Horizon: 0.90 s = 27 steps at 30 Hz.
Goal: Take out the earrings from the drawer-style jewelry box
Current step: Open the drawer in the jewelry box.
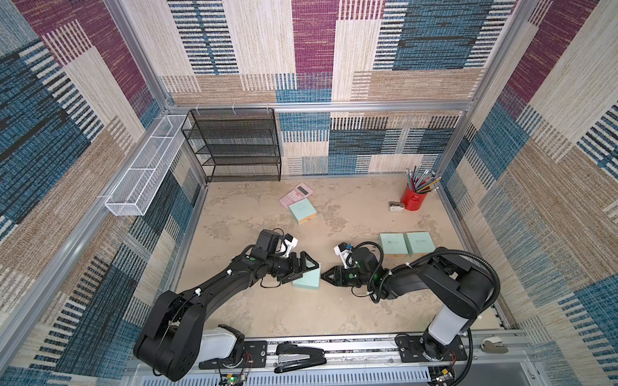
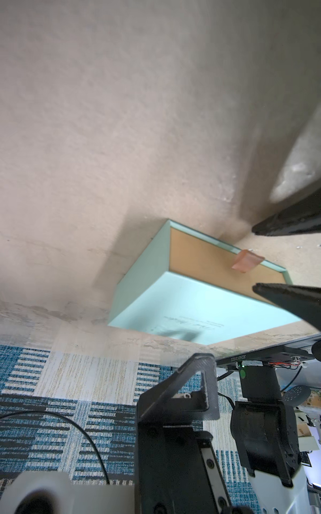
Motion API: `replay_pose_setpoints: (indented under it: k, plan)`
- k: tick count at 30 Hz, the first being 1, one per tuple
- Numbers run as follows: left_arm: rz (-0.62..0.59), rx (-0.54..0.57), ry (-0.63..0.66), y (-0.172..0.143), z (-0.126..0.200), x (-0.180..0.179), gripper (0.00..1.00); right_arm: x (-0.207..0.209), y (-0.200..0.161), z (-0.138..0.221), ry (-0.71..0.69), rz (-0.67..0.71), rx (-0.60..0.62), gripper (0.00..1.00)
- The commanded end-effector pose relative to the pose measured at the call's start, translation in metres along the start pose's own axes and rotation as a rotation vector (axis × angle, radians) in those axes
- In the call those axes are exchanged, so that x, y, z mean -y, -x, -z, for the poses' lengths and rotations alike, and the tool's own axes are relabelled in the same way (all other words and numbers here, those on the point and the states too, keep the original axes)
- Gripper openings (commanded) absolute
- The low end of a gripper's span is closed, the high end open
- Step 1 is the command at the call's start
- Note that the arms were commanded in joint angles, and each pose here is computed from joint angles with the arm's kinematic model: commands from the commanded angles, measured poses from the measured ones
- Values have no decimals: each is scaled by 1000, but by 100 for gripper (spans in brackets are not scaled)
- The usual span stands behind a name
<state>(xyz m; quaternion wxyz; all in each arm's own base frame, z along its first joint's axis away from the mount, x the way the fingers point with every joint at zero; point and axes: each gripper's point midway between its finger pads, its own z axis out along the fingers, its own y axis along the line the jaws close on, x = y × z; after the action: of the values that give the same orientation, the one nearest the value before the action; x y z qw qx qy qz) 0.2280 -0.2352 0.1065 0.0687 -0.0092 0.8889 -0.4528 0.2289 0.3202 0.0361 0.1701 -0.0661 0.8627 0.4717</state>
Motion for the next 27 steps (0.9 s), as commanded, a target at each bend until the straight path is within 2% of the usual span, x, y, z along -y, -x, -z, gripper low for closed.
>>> replay_pose_setpoints:
  k: [1,27]
  plan:
    - [-21,-6,2,-1,1,0,96,-5,6,-2,22,12,17,32]
    - [-23,-3,-4,0,0,1,96,-16,4,-8,107,35,-10,23]
